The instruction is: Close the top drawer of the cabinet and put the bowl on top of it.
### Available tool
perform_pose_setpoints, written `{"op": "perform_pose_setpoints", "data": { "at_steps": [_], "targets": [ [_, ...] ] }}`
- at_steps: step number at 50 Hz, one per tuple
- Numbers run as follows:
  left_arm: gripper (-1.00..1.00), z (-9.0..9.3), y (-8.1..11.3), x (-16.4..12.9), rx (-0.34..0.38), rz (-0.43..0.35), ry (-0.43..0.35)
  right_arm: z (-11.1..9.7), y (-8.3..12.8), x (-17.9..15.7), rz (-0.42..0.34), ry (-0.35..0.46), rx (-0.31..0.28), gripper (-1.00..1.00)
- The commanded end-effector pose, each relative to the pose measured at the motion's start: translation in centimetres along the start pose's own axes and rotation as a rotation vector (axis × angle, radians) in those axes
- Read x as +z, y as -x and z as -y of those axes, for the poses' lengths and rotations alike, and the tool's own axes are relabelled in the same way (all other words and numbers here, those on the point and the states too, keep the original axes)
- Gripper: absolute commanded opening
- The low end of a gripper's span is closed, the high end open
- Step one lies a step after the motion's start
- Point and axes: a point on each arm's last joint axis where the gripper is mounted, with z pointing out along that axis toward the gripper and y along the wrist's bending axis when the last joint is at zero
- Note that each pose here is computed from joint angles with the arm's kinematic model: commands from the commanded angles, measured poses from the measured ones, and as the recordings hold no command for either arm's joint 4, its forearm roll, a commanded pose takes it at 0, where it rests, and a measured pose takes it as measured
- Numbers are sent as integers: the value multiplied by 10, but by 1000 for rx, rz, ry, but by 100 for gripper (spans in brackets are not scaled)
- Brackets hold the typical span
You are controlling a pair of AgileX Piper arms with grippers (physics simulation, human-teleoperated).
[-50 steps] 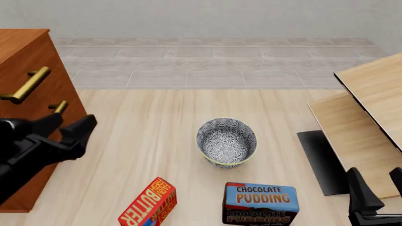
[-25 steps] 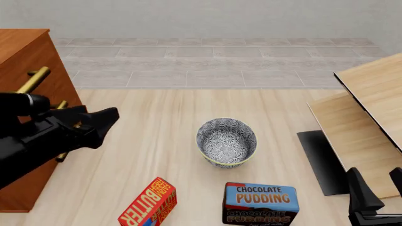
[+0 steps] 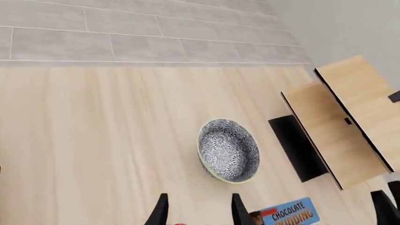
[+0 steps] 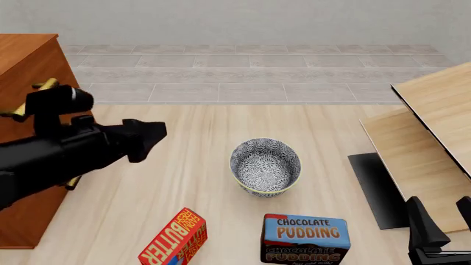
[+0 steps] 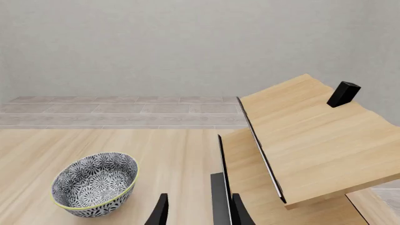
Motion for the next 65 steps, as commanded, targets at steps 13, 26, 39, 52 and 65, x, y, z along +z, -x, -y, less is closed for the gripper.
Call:
{"op": "perform_pose_setpoints", "data": {
  "at_steps": [13, 26, 39, 52, 65],
  "targets": [
    [100, 12, 5, 56, -83, -112, 17, 0, 0, -1, 0, 0, 0, 100],
    [100, 15, 15, 74, -99, -120, 28, 0, 0, -1, 1, 0, 0, 100],
    [100, 16, 10, 96, -138, -139, 33, 0, 0, -1, 1, 0, 0, 100],
    [100, 13, 10, 113, -180, -136, 44, 0, 0, -1, 1, 0, 0, 100],
    [100, 4, 3, 133, -206, -137, 66, 0, 0, -1, 1, 0, 0, 100]
  ]
}}
